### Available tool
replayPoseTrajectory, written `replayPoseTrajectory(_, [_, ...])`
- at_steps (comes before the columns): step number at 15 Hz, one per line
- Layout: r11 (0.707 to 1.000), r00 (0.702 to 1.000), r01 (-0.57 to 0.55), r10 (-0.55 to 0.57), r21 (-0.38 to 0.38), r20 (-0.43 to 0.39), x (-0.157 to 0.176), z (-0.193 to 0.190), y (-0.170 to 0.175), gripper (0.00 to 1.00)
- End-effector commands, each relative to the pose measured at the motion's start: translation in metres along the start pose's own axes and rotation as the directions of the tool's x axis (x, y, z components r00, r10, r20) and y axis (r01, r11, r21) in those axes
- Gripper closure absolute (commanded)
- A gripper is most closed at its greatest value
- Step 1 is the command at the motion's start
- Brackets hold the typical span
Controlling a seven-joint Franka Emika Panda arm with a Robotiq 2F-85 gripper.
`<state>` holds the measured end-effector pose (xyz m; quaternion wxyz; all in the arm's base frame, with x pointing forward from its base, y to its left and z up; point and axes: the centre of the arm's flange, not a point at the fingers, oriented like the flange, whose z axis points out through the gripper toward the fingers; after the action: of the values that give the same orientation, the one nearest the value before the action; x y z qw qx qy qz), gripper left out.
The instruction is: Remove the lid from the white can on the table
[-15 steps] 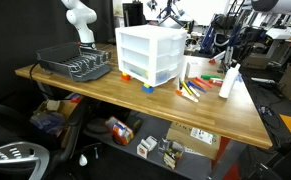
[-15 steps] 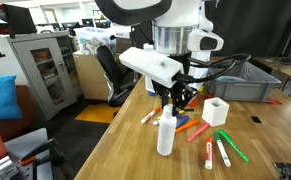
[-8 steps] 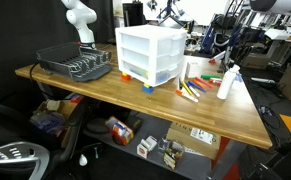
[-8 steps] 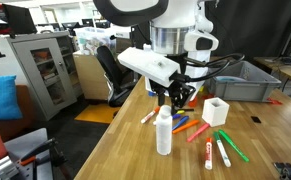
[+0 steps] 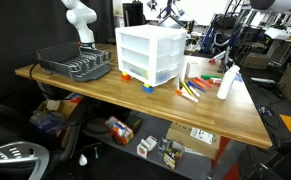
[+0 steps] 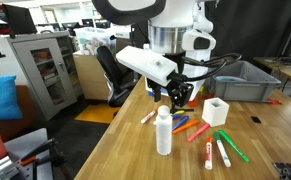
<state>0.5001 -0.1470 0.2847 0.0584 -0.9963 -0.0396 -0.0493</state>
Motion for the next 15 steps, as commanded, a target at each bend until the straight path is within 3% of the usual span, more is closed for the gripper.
replayPoseTrajectory(1, [1.000, 1.000, 0.000, 0.000, 0.000, 0.000, 0.000, 0.000, 0.000, 0.30])
replayPoseTrajectory(4, [1.000, 1.000, 0.000, 0.000, 0.000, 0.000, 0.000, 0.000, 0.000, 0.30])
replayPoseTrajectory(5, [1.000, 1.000, 0.000, 0.000, 0.000, 0.000, 0.000, 0.000, 0.000, 0.08])
replayPoseTrajectory(7, [1.000, 1.000, -0.003, 0.003, -0.019, -0.011, -0.001, 0.000, 0.002, 0.01])
replayPoseTrajectory(15, [0.999, 0.999, -0.030, 0.030, -0.033, -0.016, -0.013, 0.002, 0.011, 0.00])
